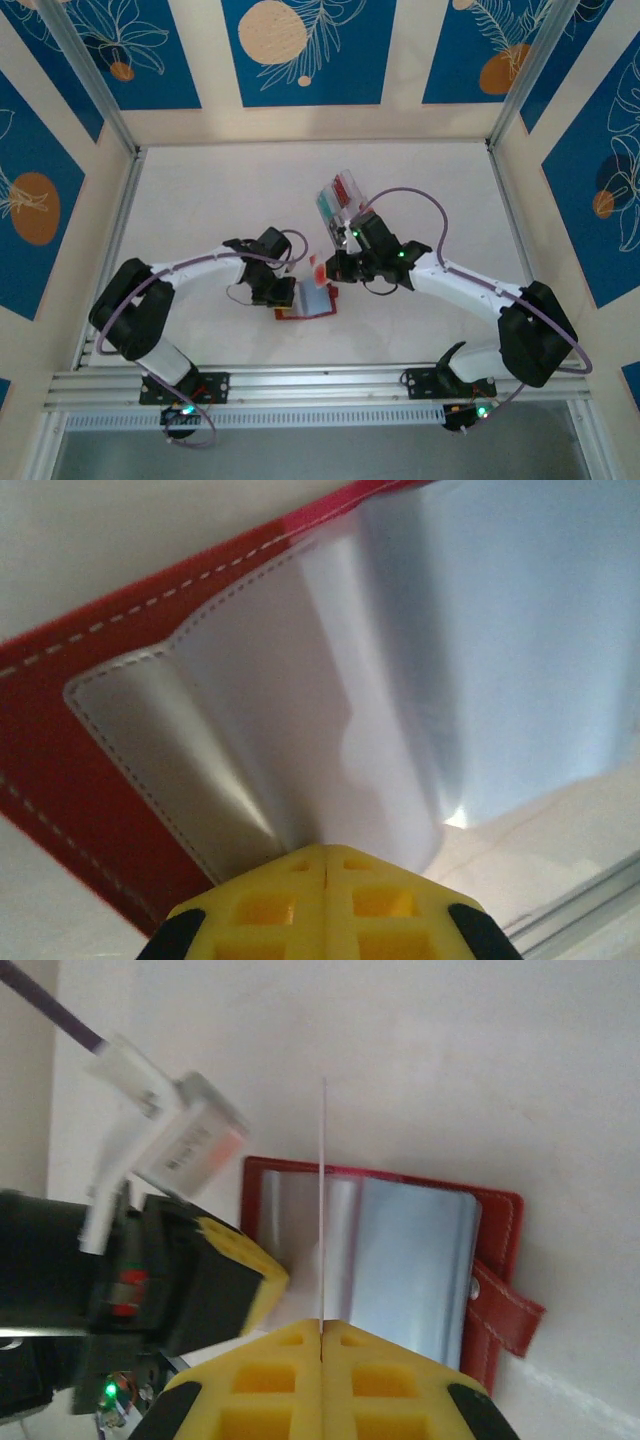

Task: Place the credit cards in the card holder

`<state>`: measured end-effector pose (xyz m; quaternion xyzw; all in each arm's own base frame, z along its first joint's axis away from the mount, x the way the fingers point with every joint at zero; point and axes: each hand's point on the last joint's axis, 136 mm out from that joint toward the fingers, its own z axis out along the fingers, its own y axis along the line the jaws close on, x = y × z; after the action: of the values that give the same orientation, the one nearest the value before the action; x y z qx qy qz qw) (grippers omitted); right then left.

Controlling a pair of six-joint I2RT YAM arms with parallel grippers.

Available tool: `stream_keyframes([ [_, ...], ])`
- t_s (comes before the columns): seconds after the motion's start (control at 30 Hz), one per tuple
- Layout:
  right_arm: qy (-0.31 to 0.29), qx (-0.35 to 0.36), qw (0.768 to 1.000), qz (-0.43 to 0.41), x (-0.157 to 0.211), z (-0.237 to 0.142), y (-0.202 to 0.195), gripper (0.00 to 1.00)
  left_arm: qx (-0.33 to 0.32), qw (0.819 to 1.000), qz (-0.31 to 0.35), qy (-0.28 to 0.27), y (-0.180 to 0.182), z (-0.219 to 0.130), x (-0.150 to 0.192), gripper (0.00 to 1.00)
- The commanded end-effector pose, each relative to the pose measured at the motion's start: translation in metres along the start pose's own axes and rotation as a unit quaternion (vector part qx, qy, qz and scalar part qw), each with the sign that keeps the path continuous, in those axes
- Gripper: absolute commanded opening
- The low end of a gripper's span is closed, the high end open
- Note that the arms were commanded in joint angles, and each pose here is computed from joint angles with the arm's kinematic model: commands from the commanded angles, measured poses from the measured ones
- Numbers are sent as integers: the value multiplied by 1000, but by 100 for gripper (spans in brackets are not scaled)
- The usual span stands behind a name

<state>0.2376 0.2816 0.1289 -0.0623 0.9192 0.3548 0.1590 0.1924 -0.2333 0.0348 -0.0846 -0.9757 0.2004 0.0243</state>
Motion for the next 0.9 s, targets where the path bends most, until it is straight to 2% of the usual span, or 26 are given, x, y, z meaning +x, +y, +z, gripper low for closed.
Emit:
stream_keyframes([
  [0.0, -12, -57, 998, -12, -2, 12, 19, 0, -26, 1000, -8, 10, 20, 8, 6, 0],
  [0.33, 19, -107, 994, -20, 22, 52, 30, 0, -27, 999, -32, 15, 35, 14, 19, 0],
  [0.53, 35, -61, 997, -28, 33, 66, 22, 0, -23, 999, -39, 10, 35, 14, 18, 0],
  [0.67, 34, -25, 999, -12, 41, 70, 0, 0, -22, 999, -43, 9, 37, 14, 20, 0],
  [0.87, 34, -5, 999, 0, 51, 80, -18, 0, -20, 999, -48, 12, 41, 15, 23, 0],
])
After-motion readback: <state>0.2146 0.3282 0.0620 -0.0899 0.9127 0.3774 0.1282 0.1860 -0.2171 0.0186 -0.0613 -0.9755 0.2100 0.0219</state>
